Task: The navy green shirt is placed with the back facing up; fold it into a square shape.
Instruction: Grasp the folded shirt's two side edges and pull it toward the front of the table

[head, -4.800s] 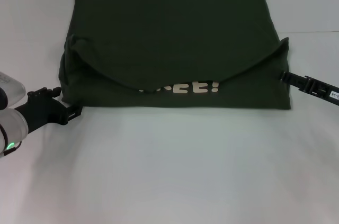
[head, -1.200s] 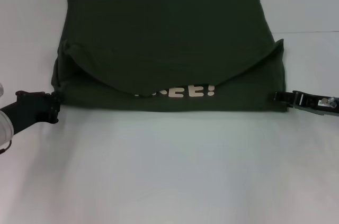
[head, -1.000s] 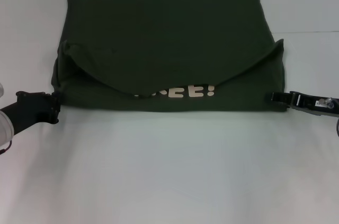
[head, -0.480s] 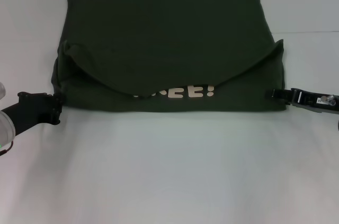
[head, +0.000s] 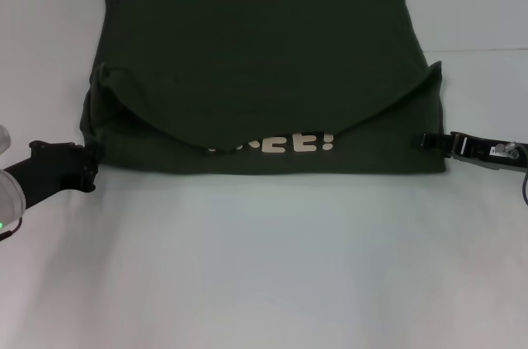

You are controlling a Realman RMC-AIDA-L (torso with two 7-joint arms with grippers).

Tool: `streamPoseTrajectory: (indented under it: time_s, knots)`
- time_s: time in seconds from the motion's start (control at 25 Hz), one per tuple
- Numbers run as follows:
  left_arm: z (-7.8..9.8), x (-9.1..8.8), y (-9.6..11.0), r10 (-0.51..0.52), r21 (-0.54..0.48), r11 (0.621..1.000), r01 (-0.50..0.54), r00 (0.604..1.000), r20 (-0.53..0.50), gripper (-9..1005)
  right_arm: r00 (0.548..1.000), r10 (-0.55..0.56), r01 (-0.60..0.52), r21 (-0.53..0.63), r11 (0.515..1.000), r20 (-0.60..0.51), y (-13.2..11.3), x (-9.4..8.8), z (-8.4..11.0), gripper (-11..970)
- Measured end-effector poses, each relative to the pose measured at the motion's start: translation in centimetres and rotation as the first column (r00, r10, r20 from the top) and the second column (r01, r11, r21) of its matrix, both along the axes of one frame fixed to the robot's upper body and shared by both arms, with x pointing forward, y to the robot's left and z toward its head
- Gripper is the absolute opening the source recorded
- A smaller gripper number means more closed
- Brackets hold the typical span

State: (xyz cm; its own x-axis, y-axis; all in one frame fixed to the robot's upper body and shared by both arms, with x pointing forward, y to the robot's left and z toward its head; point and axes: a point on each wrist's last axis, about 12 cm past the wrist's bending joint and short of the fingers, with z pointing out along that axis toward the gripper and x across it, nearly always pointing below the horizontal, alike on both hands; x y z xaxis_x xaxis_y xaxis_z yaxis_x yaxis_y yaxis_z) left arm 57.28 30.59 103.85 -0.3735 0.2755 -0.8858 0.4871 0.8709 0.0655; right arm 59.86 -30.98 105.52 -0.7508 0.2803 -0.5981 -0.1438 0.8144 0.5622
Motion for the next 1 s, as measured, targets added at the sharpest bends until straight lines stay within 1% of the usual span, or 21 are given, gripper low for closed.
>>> streamPoseTrajectory:
  time_s: [0.32, 0.56, 0.76, 1.0]
  knots:
    - [0.0, 0.1, -0.1, -0.004, 0.001, 1.0, 0.004, 1.0, 0.001, 5, 1.0, -0.01, 0.01, -0.01, 1.0, 0.002, 0.4, 0.4, -0.1, 586]
    - [0.1, 0.1, -0.1, -0.005, 0.001, 1.0, 0.005, 1.0, 0.002, 6, 1.0, 0.016, -0.016, 0.001, 1.0, 0.005, 1.0, 0.5, 0.1, 577]
    - [0.1, 0.1, -0.1, -0.004, 0.001, 1.0, 0.004, 1.0, 0.002, 6, 0.999, 0.036, -0.036, 0.013, 0.999, 0.004, 1.3, 0.4, 0.2, 570]
    - [0.0, 0.1, -0.1, -0.003, 0.0, 1.0, 0.003, 1.0, 0.001, 5, 1.0, 0.012, -0.012, 0.0, 1.0, -0.009, 1.0, 0.0, -0.4, 562]
